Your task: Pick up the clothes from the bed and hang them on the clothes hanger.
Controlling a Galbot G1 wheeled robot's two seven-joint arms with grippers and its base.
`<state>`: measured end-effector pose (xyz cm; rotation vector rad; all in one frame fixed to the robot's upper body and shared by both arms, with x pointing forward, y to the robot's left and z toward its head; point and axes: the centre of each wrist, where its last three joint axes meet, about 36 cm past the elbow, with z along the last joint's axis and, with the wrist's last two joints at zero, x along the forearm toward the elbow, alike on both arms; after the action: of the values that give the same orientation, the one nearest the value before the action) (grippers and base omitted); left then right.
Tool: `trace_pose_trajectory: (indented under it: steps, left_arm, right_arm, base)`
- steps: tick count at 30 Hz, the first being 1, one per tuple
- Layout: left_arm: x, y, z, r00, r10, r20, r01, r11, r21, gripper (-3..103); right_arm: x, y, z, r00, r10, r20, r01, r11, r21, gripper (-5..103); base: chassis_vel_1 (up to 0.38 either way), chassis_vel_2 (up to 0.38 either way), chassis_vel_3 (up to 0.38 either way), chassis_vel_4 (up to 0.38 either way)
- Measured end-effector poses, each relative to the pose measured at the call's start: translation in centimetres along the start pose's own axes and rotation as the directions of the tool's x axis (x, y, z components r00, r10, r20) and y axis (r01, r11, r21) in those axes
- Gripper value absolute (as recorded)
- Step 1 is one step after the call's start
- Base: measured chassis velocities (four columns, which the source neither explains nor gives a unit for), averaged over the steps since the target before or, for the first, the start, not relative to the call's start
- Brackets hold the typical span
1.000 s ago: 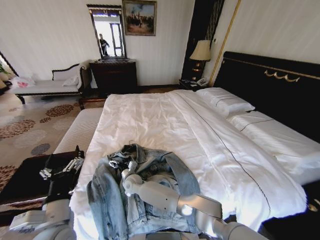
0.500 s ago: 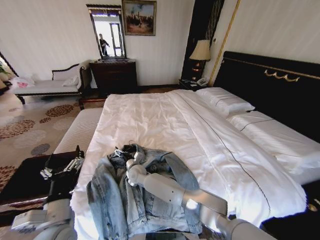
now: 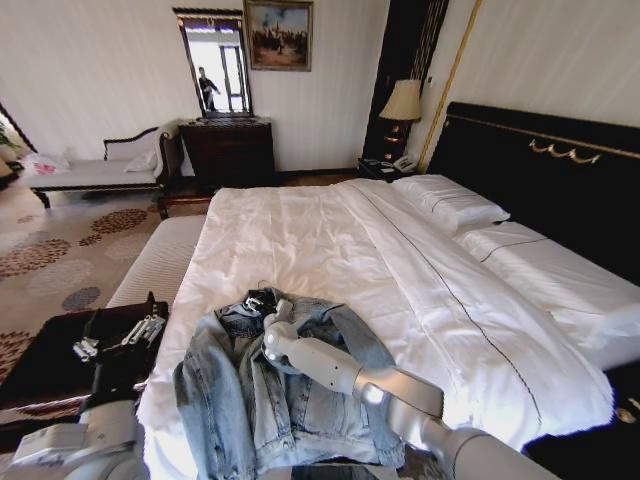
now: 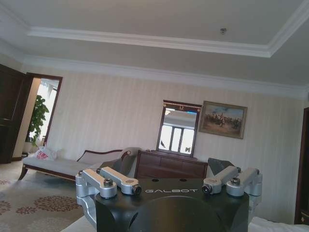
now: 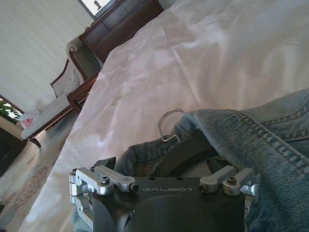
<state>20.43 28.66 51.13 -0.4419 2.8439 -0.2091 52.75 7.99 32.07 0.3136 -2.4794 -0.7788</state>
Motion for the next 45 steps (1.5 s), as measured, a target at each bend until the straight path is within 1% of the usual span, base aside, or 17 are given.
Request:
trace_pose_trajectory:
  steps: [7, 23, 24, 26, 27, 28, 29, 31, 33, 34, 35, 37, 40, 41, 42, 43, 45]
  left_arm:
    - [-0.1, 0.0, 0.0, 1.0, 0.0, 0.003, 0.0, 1.0, -0.001, 100]
    - [-0.1, 0.0, 0.3, 1.0, -0.003, -0.001, 0.003, 1.0, -0.004, 100]
    - [-0.1, 0.1, 0.3, 1.0, -0.004, -0.002, 0.004, 1.0, -0.005, 100]
    - [-0.1, 0.1, 0.3, 1.0, -0.004, -0.004, 0.004, 1.0, -0.008, 100]
    - [-0.1, 0.1, 0.3, 1.0, -0.004, -0.004, 0.004, 1.0, -0.008, 100]
    - [-0.1, 0.0, 0.3, 1.0, -0.003, -0.006, 0.003, 1.0, -0.011, 100]
    - [0.0, 0.0, 0.3, 1.0, -0.003, -0.007, 0.003, 1.0, -0.013, 100]
    - [0.0, 0.0, 0.3, 1.0, -0.002, -0.009, 0.002, 1.0, -0.015, 100]
    - [0.0, 0.0, 0.3, 1.0, -0.002, -0.009, 0.002, 1.0, -0.016, 100]
    - [0.0, 0.0, 0.3, 1.0, -0.002, -0.009, 0.002, 1.0, -0.016, 100]
    - [0.0, 0.0, 0.3, 1.0, -0.002, -0.009, 0.002, 1.0, -0.017, 100]
    - [0.0, 0.0, 0.3, 1.0, -0.002, -0.009, 0.002, 1.0, -0.017, 100]
    - [0.0, 0.0, 0.4, 1.0, -0.002, -0.008, 0.001, 1.0, -0.016, 100]
    - [-0.1, 0.0, 0.4, 1.0, -0.001, -0.008, 0.001, 1.0, -0.016, 100]
    - [-0.1, 0.0, 0.4, 1.0, -0.001, -0.009, 0.001, 1.0, -0.017, 100]
    - [-0.1, 0.0, 0.4, 1.0, -0.001, -0.009, 0.001, 1.0, -0.017, 100]
    - [-0.1, 0.0, 0.5, 1.0, -0.001, -0.009, 0.001, 1.0, -0.017, 100]
  right_arm:
    - [-1.2, -2.7, -0.2, 0.999, 0.044, 0.004, -0.044, 0.999, 0.008, 100]
    - [-2.1, -4.2, -1.5, 0.999, 0.028, 0.027, -0.028, 1.0, -0.01, 100]
    - [-2.2, -4.4, -1.6, 0.999, 0.024, 0.028, -0.023, 1.0, -0.013, 103]
    - [-2.3, -4.6, -1.8, 0.999, 0.019, 0.03, -0.019, 1.0, -0.017, 95]
    - [-2.3, -4.6, -1.8, 0.999, 0.019, 0.03, -0.019, 1.0, -0.017, 95]
    - [-2.4, -4.8, -1.8, 0.999, 0.019, 0.031, -0.019, 1.0, -0.018, 89]
    - [-2.4, -4.9, -1.8, 0.999, 0.018, 0.031, -0.018, 1.0, -0.019, 89]
    - [-2.5, -5.0, -1.8, 0.999, 0.017, 0.031, -0.016, 1.0, -0.019, 79]
    - [-2.5, -5.1, -1.8, 0.999, 0.016, 0.031, -0.016, 1.0, -0.019, 79]
    - [-2.5, -5.2, -1.7, 0.999, 0.016, 0.03, -0.016, 1.0, -0.018, 74]
    - [-2.5, -5.3, -1.7, 0.999, 0.016, 0.03, -0.016, 1.0, -0.017, 63]
    - [-2.5, -5.4, -1.7, 0.999, 0.017, 0.03, -0.016, 1.0, -0.016, 63]
    - [-2.6, -5.6, -1.6, 0.999, 0.017, 0.031, -0.017, 1.0, -0.011, 47]
    - [-2.6, -5.6, -1.7, 0.999, 0.017, 0.031, -0.017, 1.0, -0.01, 47]
    - [-2.6, -5.6, -1.7, 0.999, 0.017, 0.032, -0.017, 1.0, -0.009, 41]
    - [-2.6, -5.6, -1.7, 0.999, 0.017, 0.032, -0.017, 1.0, -0.009, 41]
    - [-2.6, -5.7, -1.7, 0.999, 0.016, 0.034, -0.016, 1.0, -0.01, 30]
  base:
    - [0.0, 0.0, 0.0, 0.0]
    - [0.0, 0.0, 0.0, 0.0]
    - [0.0, 0.0, 0.0, 0.0]
    - [0.0, 0.0, 0.0, 0.0]
    - [0.0, 0.0, 0.0, 0.0]
    - [0.0, 0.0, 0.0, 0.0]
    - [0.0, 0.0, 0.0, 0.0]
    - [0.0, 0.0, 0.0, 0.0]
    - [0.0, 0.0, 0.0, 0.0]
    - [0.0, 0.0, 0.0, 0.0]
    - [0.0, 0.0, 0.0, 0.0]
    - [0.0, 0.0, 0.0, 0.0]
    - [0.0, 0.0, 0.0, 0.0]
    - [0.0, 0.0, 0.0, 0.0]
    - [0.0, 0.0, 0.0, 0.0]
    - [0.0, 0.0, 0.0, 0.0]
    - [0.0, 0.0, 0.0, 0.0]
